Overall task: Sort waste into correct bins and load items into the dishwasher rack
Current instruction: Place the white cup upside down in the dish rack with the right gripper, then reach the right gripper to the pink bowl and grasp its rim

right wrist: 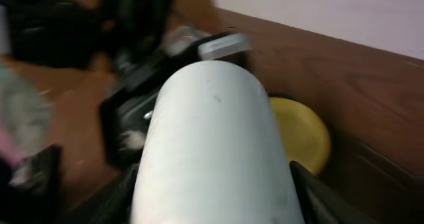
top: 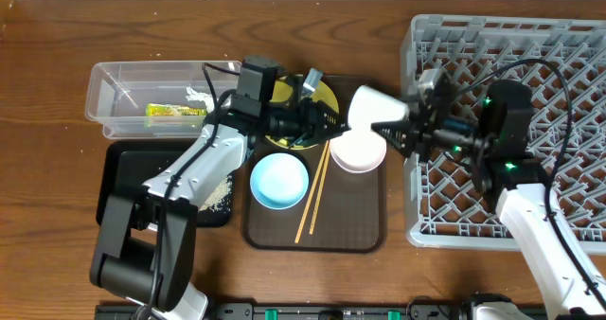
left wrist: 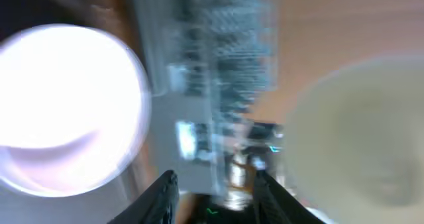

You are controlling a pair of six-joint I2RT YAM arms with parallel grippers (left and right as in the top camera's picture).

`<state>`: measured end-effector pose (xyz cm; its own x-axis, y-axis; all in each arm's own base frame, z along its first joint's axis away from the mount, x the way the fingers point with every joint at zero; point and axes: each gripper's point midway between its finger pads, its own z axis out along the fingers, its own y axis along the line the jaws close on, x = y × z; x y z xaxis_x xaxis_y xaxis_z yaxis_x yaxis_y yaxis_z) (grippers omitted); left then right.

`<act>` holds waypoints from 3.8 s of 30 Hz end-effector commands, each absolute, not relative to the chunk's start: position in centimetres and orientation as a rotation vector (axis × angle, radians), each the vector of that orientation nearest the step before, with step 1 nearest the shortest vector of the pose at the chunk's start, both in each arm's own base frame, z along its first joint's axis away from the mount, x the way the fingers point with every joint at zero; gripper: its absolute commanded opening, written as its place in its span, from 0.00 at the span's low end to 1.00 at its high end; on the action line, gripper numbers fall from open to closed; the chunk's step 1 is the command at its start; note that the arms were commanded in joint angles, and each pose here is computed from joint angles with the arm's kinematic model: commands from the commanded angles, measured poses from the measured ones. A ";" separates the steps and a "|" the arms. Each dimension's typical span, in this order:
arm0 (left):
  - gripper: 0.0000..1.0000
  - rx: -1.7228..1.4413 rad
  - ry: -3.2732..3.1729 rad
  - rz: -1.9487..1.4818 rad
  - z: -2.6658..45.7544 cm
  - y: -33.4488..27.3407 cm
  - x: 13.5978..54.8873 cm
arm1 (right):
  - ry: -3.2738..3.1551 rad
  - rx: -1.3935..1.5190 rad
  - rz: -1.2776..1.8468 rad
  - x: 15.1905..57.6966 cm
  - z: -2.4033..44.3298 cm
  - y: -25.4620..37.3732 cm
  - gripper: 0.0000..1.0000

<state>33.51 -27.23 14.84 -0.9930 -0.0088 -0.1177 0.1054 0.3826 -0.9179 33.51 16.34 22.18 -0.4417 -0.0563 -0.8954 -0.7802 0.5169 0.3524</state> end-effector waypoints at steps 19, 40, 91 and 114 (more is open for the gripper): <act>0.40 -0.054 2.568 -0.543 17.3 -11.2 32.8 | 2.501 0.218 -0.060 30.5 23.1 -4.9 0.14; 0.47 -0.059 2.580 -0.542 17.2 -11.1 32.5 | 2.949 0.665 -0.165 26.4 12.2 -12.2 0.36; 0.60 -0.524 2.719 -0.057 14.1 -4.0 28.9 | 2.733 -0.518 0.257 38.1 14.2 14.2 0.82; 0.61 -0.524 2.719 -0.057 14.1 -4.0 28.9 | 3.024 -0.482 0.219 37.0 3.5 15.4 0.17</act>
